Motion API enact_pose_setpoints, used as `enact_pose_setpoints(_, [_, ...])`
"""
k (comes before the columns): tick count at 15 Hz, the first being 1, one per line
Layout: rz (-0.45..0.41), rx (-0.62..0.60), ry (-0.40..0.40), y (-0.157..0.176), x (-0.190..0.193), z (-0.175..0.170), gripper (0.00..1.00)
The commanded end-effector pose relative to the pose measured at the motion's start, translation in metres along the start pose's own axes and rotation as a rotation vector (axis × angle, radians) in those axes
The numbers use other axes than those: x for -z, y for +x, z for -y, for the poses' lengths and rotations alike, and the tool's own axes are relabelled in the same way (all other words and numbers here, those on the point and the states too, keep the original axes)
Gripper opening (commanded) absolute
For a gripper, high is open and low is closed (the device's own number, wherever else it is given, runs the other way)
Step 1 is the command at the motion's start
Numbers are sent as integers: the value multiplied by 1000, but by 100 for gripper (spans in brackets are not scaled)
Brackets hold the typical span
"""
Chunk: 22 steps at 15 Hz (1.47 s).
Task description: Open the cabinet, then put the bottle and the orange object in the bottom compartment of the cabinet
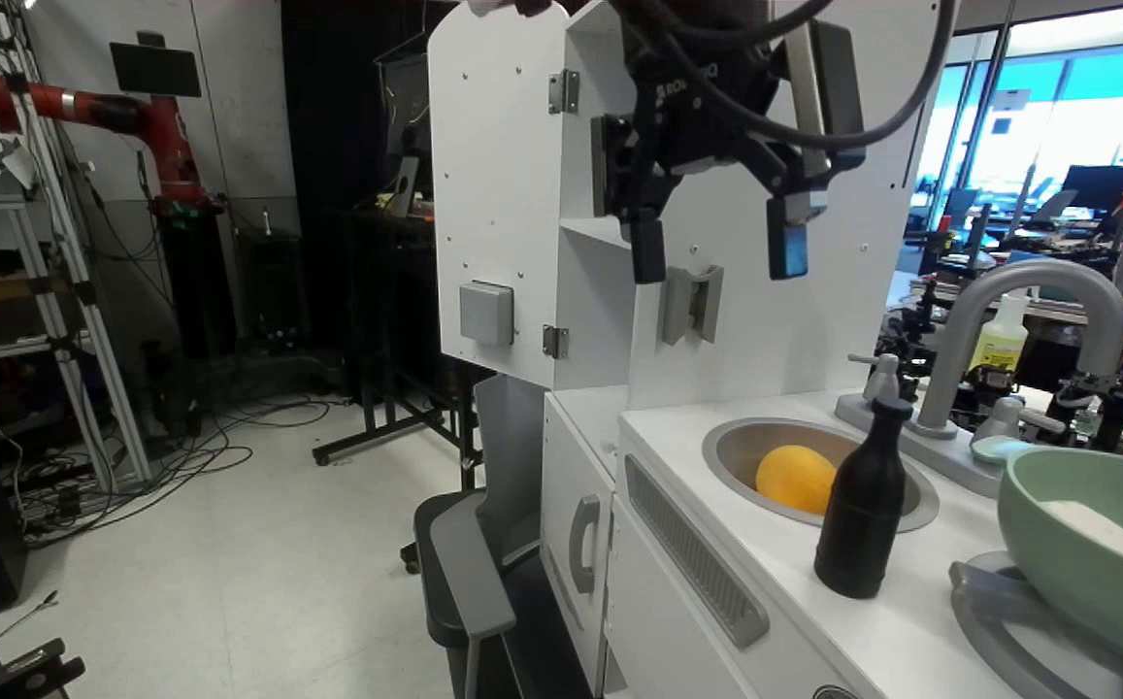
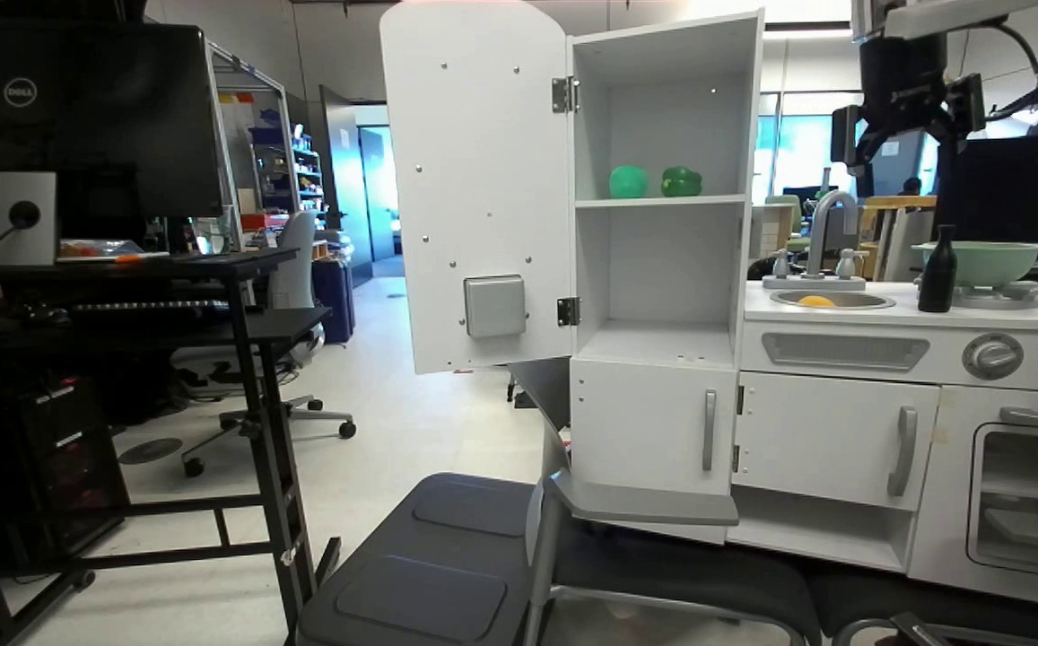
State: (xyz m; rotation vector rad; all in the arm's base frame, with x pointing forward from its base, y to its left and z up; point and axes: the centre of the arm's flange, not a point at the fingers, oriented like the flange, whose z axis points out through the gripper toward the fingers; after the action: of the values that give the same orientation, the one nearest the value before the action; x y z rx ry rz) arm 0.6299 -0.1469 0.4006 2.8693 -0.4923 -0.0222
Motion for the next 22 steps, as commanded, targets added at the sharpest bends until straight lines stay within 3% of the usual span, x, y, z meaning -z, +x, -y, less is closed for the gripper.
enact_pose_setpoints(1, [3, -26, 27, 11, -25, -11, 100])
enact_pose_setpoints(8, [-36, -52, 1, -30, -66, -14, 100])
enact_pose_setpoints(17, [-201, -154, 4, -77, -124, -30, 100])
enact_pose_setpoints(22, [-313, -192, -4, -97, -122, -27, 100])
